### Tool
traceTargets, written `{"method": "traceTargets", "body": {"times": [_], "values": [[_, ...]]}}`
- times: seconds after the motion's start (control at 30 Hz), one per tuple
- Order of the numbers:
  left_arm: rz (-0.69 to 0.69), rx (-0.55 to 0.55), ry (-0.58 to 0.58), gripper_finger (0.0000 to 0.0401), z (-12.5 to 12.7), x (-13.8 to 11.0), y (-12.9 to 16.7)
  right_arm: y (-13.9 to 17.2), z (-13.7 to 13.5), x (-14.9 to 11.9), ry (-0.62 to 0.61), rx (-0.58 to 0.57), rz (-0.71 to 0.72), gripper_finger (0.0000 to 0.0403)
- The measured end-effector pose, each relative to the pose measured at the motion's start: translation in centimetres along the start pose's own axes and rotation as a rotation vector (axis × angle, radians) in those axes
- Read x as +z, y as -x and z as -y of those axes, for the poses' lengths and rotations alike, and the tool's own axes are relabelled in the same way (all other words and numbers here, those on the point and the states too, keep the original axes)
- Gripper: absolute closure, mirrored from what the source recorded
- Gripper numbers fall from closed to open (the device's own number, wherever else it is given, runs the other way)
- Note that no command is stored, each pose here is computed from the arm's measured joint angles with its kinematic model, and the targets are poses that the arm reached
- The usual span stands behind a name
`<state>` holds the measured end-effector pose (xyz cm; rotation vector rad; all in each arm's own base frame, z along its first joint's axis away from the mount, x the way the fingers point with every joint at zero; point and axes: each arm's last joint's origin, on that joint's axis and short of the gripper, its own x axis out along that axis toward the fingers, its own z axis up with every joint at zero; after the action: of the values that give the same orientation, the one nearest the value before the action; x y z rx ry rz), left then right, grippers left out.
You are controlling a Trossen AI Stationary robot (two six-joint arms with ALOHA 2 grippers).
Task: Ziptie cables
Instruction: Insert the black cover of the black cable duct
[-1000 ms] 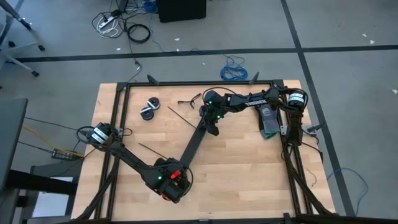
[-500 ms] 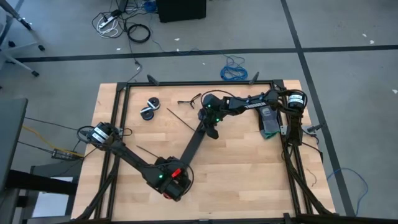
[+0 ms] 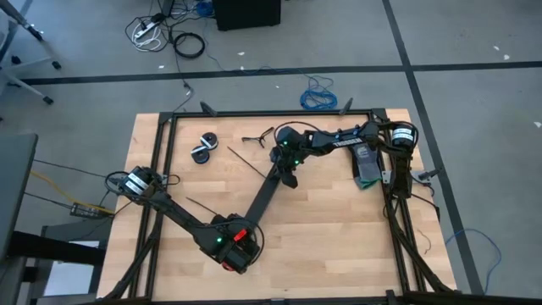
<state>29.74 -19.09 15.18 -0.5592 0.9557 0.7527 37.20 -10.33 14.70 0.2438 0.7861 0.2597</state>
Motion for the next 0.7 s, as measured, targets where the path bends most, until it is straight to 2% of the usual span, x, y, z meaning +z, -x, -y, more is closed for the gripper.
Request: {"method": "traceTargets", "body": {"times": [0.7], "values": [[0.009,0.026,-0.013,0.005,-0.26,0.03,0.0,0.32,0.54,-0.04,-0.027,-0.02,0.003,0.0403]]}}
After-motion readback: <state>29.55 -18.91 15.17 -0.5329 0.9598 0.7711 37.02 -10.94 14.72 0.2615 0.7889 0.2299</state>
